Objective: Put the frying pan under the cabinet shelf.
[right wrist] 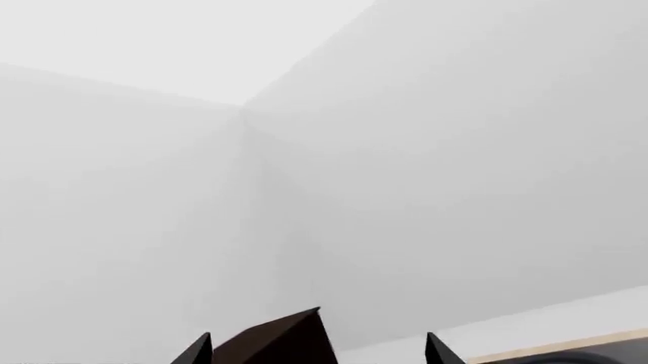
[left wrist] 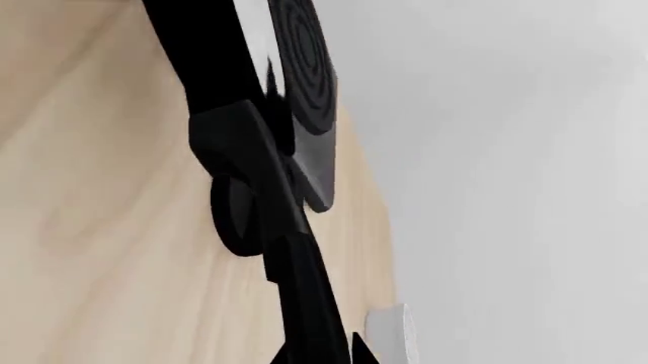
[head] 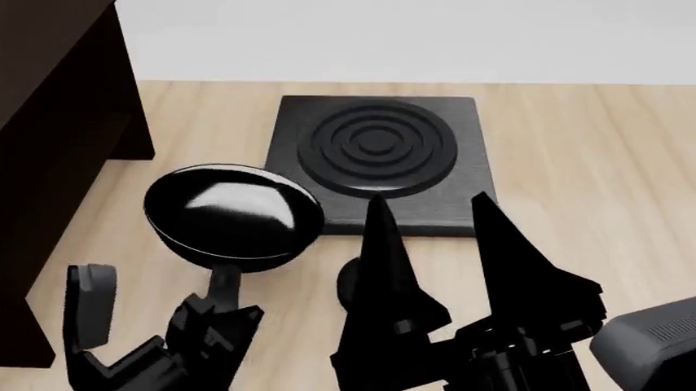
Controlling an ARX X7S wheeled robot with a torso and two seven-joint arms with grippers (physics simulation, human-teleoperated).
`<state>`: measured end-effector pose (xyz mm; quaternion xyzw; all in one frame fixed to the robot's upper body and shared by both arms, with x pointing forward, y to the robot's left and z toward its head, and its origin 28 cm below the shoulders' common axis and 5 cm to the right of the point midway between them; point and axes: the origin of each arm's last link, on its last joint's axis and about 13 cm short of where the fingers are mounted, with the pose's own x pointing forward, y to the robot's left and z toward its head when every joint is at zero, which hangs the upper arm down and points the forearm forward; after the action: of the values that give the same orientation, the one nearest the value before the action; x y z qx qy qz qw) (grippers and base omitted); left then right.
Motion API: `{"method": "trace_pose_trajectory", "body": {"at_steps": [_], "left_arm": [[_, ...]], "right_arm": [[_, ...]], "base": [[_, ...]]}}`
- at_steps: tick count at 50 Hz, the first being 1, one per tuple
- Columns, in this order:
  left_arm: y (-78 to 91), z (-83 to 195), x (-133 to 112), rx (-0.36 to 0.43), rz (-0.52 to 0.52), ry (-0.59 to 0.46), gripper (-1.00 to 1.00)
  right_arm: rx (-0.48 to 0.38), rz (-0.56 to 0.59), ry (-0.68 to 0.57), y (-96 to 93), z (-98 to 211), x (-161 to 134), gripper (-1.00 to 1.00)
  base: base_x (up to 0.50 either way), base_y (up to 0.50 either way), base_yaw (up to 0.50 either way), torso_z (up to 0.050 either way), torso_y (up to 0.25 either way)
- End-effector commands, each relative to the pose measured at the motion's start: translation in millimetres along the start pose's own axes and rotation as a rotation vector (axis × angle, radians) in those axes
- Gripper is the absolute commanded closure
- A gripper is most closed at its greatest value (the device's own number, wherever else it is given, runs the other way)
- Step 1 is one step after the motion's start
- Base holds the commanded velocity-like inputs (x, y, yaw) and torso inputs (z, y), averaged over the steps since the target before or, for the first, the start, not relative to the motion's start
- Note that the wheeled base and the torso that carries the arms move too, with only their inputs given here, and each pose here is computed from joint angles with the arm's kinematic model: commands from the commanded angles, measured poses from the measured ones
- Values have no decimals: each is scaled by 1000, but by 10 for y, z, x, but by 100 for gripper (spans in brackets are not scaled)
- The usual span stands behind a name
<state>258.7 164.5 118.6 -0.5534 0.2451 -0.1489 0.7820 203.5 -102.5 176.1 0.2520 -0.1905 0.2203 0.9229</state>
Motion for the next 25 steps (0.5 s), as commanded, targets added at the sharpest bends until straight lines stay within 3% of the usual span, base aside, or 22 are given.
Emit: {"method": "trace_pose_trajectory", "body": {"at_steps": [1, 13, 25], "left_arm": [[176, 191, 40, -206, -96, -98, 100], [542, 299, 162, -280, -43, -159, 100], [769, 360, 97, -250, 32, -267, 100]], "right_arm": [[-24, -9, -1, 2, 13, -15, -100], [-21, -2, 25, 0, -49, -30, -100], [-19, 1, 37, 4, -60, -38, -100]], "base": [[0, 0, 0, 0, 0], [1, 0, 1, 0, 1], [0, 0, 3, 0, 0]]}}
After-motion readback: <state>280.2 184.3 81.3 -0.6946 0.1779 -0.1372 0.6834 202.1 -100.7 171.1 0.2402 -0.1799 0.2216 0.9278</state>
